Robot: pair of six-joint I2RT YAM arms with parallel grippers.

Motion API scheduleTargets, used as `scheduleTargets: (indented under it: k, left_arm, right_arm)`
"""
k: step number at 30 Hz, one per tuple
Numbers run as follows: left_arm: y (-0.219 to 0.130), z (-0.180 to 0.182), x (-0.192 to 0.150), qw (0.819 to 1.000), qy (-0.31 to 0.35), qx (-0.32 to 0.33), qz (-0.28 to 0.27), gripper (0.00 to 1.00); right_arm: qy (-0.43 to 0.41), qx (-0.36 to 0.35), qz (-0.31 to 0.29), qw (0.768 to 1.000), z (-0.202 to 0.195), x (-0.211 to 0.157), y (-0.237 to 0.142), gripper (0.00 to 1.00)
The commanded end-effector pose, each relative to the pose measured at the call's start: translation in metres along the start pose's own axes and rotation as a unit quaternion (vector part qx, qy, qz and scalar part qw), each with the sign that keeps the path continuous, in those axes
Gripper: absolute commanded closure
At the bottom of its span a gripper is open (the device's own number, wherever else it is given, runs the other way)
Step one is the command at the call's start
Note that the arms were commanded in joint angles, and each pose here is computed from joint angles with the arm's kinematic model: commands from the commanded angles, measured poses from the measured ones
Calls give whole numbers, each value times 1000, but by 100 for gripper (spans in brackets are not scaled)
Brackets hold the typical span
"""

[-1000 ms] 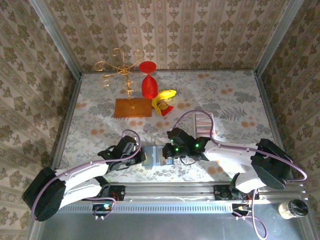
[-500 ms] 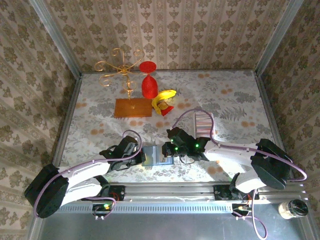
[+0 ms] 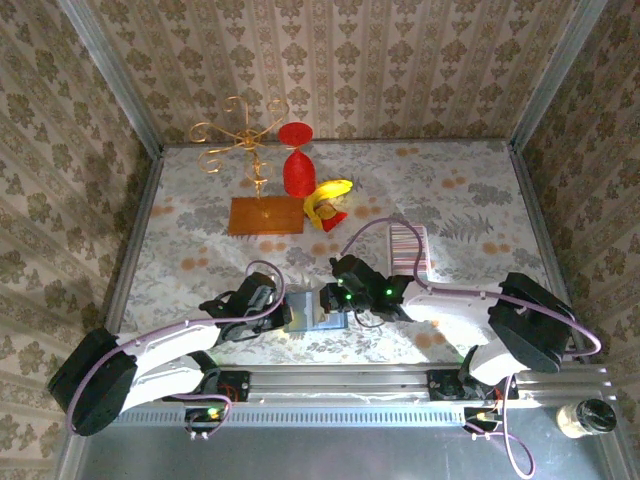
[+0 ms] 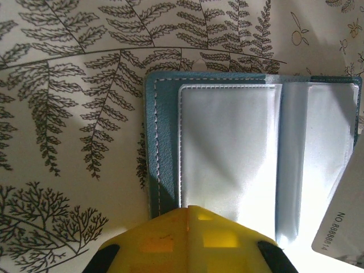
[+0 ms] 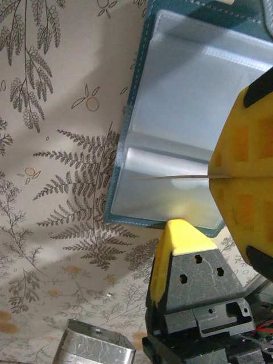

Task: Put the credit cards into the card holder
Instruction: Insert the credit card into the card slot.

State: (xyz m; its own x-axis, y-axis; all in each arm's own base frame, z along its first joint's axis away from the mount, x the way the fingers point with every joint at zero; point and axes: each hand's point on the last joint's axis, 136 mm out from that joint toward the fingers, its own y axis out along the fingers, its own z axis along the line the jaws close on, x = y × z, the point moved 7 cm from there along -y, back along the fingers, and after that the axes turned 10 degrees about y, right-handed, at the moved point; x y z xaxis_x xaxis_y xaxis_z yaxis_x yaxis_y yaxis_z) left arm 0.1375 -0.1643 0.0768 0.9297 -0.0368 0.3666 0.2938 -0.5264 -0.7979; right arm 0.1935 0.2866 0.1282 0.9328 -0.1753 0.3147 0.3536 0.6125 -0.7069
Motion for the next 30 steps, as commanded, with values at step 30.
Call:
scheduleTargets:
  k: [30]
  left_arm:
    - [2,8,-9,1000,8,24,14,100]
  right_arm:
    - [123,42,-10,992,-22,-13,30,100]
